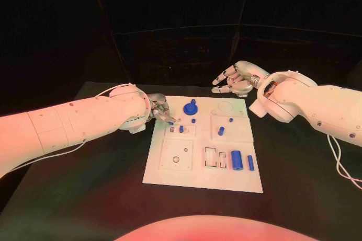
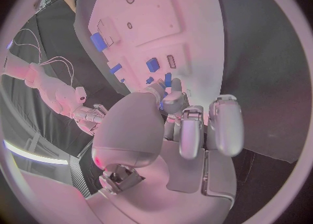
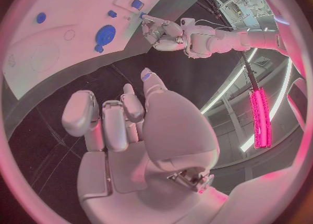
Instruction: Assemble the parts on the task board
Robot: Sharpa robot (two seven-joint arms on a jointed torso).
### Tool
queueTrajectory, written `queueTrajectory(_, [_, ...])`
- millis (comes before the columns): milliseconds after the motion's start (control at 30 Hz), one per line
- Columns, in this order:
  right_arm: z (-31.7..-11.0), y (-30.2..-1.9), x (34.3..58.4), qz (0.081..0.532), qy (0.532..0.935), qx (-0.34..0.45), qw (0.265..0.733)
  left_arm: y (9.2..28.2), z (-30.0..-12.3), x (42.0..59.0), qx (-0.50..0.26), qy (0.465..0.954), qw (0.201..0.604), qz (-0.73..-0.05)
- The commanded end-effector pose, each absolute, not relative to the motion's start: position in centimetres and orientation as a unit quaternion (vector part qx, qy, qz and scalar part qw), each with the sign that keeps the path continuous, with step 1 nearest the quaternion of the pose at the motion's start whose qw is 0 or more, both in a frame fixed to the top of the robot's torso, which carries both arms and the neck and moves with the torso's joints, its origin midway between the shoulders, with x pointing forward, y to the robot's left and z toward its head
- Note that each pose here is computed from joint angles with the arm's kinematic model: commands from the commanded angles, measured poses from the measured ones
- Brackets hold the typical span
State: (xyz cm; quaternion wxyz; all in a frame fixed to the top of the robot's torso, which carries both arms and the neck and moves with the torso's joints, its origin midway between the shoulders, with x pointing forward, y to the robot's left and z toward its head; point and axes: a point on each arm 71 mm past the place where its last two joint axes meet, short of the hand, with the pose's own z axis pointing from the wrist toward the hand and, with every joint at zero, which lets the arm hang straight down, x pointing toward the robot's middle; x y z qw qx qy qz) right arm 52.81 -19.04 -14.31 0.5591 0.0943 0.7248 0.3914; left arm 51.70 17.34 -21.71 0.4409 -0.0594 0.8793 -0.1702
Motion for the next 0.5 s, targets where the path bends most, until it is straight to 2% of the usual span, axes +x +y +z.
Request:
queueTrajectory(33, [-14.14, -18.92, 52.82, 0.395, 0.722, 0.090, 0.560, 17.34, -21.86, 51.54, -0.048, 0.886, 0.437, -0.152])
queueTrajectory(500, [-14.16, -18.87, 52.84, 0.396, 0.722, 0.090, 0.560, 17.04, -22.14, 51.24, -0.039, 0.892, 0.426, -0.147])
